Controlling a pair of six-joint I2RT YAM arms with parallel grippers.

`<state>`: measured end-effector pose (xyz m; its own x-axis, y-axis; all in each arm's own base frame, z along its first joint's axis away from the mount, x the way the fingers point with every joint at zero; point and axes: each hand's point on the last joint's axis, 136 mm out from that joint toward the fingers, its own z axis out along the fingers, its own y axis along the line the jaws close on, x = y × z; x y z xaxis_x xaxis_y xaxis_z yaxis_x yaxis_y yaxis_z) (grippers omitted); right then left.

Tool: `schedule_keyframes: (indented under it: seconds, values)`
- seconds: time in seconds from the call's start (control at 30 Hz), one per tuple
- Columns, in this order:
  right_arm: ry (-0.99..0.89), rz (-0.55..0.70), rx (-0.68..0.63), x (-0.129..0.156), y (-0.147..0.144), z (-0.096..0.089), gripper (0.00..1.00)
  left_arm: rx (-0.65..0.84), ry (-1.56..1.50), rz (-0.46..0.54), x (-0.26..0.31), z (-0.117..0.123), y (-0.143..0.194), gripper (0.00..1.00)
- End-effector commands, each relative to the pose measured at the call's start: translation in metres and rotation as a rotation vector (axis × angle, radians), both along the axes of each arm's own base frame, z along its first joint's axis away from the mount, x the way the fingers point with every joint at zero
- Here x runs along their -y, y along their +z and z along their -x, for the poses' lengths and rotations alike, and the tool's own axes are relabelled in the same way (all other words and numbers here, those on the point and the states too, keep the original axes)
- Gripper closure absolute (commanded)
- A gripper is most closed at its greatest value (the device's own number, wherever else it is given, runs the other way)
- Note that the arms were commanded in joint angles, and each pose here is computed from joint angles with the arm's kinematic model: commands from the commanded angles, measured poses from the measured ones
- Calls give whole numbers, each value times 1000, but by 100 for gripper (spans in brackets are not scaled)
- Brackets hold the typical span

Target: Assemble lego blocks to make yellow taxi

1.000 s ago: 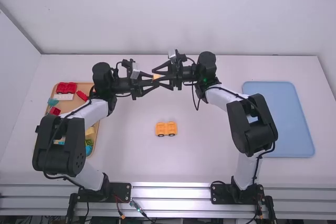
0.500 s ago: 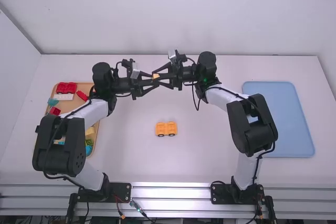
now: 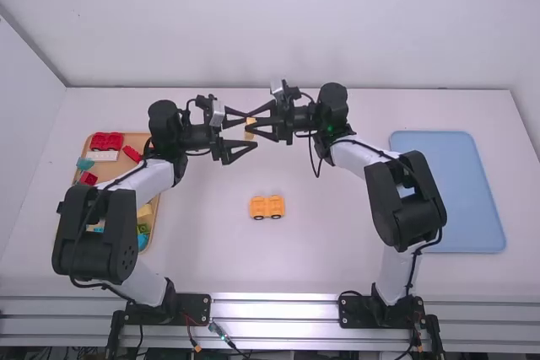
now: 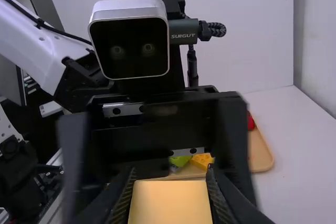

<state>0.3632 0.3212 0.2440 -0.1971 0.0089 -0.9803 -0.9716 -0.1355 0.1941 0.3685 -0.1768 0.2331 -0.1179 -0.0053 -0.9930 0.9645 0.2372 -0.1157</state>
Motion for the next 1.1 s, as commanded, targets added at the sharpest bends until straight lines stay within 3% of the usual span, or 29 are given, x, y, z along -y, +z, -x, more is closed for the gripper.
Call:
schedule_keyframes:
  seconds: [0.0, 0.17, 0.27, 0.47, 0.53, 0.57, 0.6, 0.67, 0.77, 0.87, 1.0, 1.07]
  values:
    - [-23, -10, 17, 0, 6, -9, 72, -4, -10, 0, -1, 1, -2, 1]
    - [-147, 14, -30, 11, -5, -36, 81, -48, 10, -13, -9, -1, -13, 1]
    - [-353, 97, -95, 25, -31, -73, 84, -128, 125, -70, -22, -15, -39, 1]
    - [-501, 341, -97, 45, -58, -83, 84, -269, 358, -169, -49, -40, -76, 1]
    - [-535, 605, -32, 63, -78, -74, 85, -235, 365, -204, -51, -40, -80, 1]
    - [-539, 652, -25, 67, -82, -72, 85, -234, 367, -204, -51, -41, -80, 1]
    - [-549, 781, -6, 78, -91, -67, 85, -227, 371, -205, -53, -41, -80, 1]
    - [-531, 1030, 23, 101, -109, -49, 85, -212, 381, -207, -57, -43, -78, 1]
    - [-405, 1271, 71, 123, -130, -14, 87, -204, 396, -203, -63, -46, -77, 1]
    - [-279, 1360, 117, 127, -148, 12, 88, -206, 413, -200, -71, -48, -77, 1]
    - [-217, 1449, 157, 135, -175, 29, 94, -226, 430, -189, -79, -49, -77, 1]
    - [-196, 1486, 158, 139, -186, 38, 87, -234, 430, -187, -82, -48, -77, 1]
